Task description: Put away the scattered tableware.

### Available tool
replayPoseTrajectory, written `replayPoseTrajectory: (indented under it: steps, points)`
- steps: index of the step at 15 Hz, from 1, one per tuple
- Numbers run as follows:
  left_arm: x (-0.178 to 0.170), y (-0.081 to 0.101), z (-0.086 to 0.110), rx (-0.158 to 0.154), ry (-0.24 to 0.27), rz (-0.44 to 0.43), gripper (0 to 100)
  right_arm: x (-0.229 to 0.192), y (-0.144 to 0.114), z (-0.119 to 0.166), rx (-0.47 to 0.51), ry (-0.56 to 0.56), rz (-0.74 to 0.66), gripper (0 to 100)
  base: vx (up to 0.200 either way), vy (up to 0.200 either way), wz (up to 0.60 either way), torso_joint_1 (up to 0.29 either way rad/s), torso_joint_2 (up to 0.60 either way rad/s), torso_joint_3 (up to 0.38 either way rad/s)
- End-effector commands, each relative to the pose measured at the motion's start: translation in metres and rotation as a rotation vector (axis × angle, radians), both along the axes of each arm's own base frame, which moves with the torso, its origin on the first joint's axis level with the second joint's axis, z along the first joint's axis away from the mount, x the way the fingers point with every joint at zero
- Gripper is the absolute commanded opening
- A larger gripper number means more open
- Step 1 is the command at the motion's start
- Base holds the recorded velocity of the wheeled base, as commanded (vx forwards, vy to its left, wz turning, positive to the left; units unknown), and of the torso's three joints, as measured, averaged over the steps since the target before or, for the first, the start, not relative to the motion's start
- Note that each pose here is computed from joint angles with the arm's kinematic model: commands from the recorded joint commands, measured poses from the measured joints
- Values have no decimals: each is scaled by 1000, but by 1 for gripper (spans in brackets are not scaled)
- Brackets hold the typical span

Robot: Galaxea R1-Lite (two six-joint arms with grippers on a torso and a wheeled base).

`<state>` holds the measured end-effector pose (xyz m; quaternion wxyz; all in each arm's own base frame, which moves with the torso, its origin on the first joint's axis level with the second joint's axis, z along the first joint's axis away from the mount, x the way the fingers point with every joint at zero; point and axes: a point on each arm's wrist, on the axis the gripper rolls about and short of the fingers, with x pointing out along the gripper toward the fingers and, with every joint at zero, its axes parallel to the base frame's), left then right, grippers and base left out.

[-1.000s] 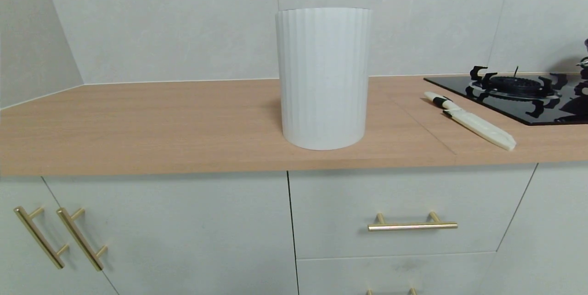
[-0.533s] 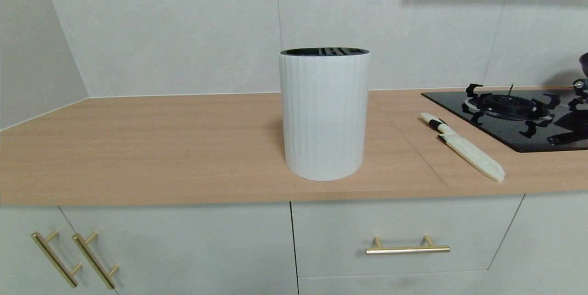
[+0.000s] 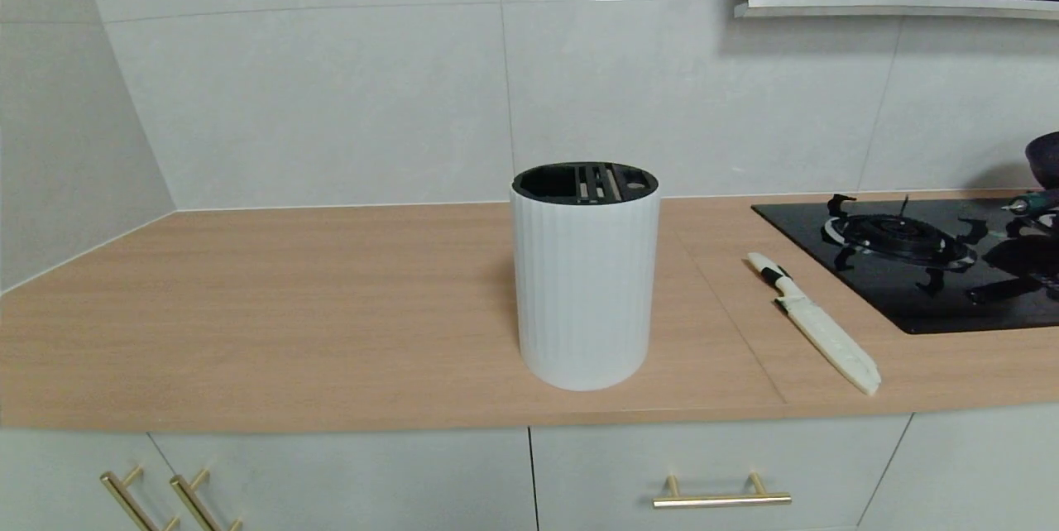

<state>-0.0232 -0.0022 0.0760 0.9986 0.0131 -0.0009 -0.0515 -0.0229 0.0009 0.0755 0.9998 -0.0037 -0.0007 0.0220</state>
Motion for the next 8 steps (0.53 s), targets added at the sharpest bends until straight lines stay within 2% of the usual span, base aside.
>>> replayPoseTrajectory:
  steps: [1,8]
  points:
    - [0,0,0,0,0,0,100,0,0,0,0,1,0,100,0,0,0,207,-476,-271]
    - [0,0,0,0,0,0,100,0,0,0,0,1,0,100,0,0,0,222,-506,-281]
